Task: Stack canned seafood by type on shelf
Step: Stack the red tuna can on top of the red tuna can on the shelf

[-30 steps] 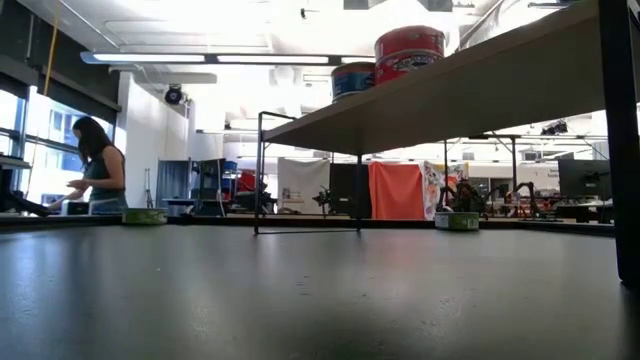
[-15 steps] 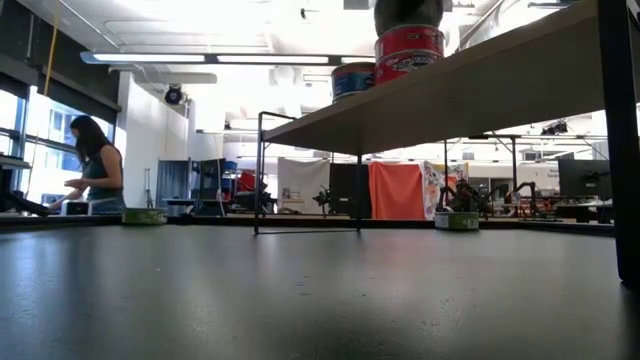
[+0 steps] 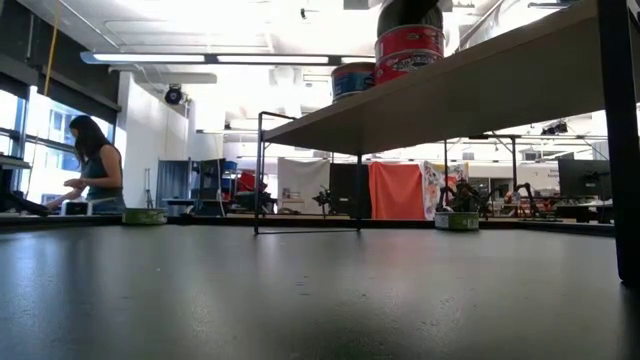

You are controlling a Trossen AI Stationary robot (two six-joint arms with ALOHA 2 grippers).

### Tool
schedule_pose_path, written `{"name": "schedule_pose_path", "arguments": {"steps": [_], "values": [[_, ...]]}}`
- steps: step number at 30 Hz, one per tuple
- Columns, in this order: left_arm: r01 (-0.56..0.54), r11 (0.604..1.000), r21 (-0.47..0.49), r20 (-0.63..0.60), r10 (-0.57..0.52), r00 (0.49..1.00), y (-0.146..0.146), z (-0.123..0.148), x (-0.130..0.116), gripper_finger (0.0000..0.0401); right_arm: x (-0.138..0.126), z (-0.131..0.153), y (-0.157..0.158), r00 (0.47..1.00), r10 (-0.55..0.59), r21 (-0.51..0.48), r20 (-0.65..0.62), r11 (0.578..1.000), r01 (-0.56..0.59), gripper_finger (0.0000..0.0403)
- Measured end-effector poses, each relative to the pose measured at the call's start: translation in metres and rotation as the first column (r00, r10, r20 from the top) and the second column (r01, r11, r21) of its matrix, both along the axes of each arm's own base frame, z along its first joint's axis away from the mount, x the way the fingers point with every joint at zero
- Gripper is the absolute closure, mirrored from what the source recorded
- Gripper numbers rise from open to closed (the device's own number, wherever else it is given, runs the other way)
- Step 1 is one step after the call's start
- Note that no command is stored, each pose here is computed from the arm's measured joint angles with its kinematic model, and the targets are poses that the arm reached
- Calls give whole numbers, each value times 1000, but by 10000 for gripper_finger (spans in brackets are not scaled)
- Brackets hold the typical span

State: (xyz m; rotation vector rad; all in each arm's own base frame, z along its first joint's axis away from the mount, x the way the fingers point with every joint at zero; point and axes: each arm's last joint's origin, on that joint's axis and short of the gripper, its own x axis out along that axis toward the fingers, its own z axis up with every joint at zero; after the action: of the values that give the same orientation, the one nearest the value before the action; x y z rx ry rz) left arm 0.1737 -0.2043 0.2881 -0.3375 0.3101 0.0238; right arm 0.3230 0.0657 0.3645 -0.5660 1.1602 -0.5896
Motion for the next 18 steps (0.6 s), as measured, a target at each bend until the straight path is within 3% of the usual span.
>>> {"name": "schedule_pose_path", "arguments": {"steps": [18], "values": [[-9,1000,14,-11,9,1000,1,-2,-1,401,1,-2,-3,1000,-14,24,-17,1000,14,275]]}}
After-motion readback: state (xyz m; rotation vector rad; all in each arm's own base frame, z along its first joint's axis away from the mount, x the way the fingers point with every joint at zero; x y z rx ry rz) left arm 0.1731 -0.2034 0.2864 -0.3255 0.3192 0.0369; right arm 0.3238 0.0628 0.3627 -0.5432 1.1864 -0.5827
